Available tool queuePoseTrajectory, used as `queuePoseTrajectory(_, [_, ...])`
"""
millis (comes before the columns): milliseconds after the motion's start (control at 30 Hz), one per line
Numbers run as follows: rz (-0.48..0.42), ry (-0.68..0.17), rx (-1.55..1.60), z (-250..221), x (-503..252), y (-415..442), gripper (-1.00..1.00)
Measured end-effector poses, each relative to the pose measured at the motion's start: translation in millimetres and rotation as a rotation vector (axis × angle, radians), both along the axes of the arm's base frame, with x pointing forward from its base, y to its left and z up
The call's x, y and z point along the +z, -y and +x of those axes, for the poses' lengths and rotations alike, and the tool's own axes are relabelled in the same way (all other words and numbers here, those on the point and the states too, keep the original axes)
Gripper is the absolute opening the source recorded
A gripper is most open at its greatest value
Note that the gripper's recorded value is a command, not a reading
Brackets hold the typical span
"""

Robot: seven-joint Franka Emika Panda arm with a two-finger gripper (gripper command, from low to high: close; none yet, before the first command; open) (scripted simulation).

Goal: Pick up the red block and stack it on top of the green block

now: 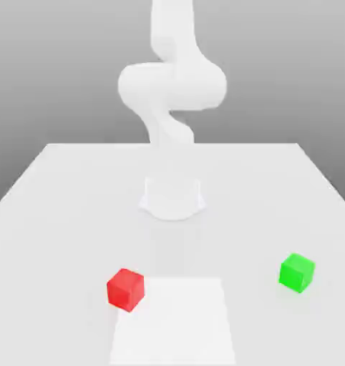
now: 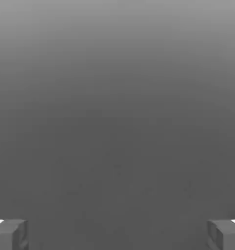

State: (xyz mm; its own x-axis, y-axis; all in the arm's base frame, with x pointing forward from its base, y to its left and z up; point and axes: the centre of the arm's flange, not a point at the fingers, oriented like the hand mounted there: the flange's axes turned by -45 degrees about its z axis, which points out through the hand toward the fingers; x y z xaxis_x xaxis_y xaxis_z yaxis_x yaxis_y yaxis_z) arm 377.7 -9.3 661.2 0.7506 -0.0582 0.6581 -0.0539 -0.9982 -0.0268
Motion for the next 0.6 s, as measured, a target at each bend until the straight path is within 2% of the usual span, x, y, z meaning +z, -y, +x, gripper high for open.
queuePoseTrajectory(133, [0.037,-0.152,-0.083,41.6,-99.1,20.1,0.0])
queuePoseTrajectory(300, [0.082,-0.335,-0.19,57.8,-223.9,45.3,0.0])
queuePoseTrajectory(433, [0.12,-0.487,-0.282,43.4,-324.6,63.2,0.0])
queuePoseTrajectory(600, [0.168,-0.67,-0.402,-5.0,-434.5,78.8,0.0])
